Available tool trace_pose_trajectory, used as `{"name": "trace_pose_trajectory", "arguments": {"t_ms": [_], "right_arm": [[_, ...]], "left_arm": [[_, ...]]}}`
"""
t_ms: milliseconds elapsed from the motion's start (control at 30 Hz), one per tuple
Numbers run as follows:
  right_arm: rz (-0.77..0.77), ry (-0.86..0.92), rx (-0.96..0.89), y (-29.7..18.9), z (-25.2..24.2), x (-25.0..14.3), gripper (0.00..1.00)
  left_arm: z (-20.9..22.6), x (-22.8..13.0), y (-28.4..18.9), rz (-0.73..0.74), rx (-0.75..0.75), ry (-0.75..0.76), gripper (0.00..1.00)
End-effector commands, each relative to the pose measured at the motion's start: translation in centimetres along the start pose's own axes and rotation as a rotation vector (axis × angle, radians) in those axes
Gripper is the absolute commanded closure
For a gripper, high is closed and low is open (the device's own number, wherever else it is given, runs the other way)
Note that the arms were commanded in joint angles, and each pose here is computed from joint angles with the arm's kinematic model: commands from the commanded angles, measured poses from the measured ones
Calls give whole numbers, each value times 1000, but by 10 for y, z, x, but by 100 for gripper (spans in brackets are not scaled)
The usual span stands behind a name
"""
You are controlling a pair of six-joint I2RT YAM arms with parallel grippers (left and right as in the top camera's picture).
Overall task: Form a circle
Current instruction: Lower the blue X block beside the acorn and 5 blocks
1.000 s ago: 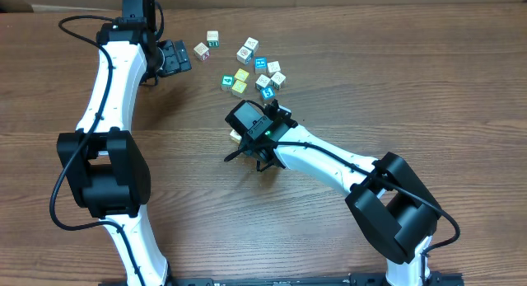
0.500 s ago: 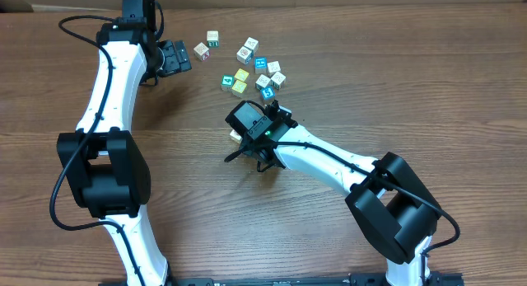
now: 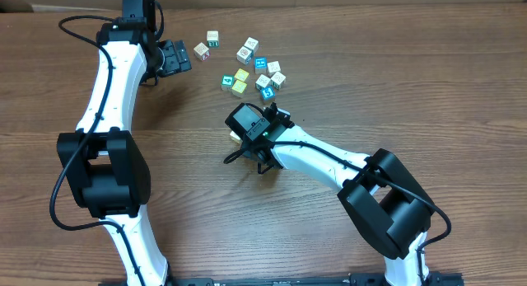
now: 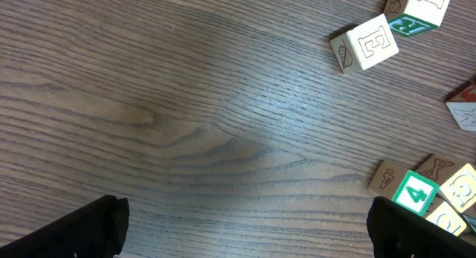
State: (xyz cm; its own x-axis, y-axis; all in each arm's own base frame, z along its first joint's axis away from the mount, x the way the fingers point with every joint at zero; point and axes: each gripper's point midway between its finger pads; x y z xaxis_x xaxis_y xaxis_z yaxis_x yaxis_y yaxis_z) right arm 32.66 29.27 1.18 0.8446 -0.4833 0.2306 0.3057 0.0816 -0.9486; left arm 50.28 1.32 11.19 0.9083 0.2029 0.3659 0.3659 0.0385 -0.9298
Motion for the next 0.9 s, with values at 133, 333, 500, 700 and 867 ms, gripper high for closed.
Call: {"name": "trace_pose_trajectory", "arguments": {"t_ms": [133,333,500,700,867], "right_arm": [[-6,-7,-9,5,-3,0,64],[-2,-2,15,5,2,0,64],[-3,14,17,5,3,0,65],[-3,29,16,5,3,0,69],[5,58,18,5,3,-1,70]], "left_arm": [[-2,6,-3,-15,-10,-11,0],[-2,6,-3,-15,-10,-11,0],[-2,6,-3,-15,-10,-11,0],[-2,6,-3,-15,-10,-11,0],[-2,6,-3,-15,-10,-11,0]]}}
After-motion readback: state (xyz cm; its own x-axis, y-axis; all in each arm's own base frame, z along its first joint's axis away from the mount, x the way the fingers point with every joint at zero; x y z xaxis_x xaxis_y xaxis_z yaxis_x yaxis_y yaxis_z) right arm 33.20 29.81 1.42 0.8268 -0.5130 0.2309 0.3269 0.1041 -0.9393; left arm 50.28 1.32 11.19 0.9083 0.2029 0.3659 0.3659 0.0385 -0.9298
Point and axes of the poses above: each gripper's point midway between its finger pads, its own y axis out along the fingers, its own z axis along the line the jaws close on, x = y × z, and after that the axes turned 7 degrees about y, right-handed
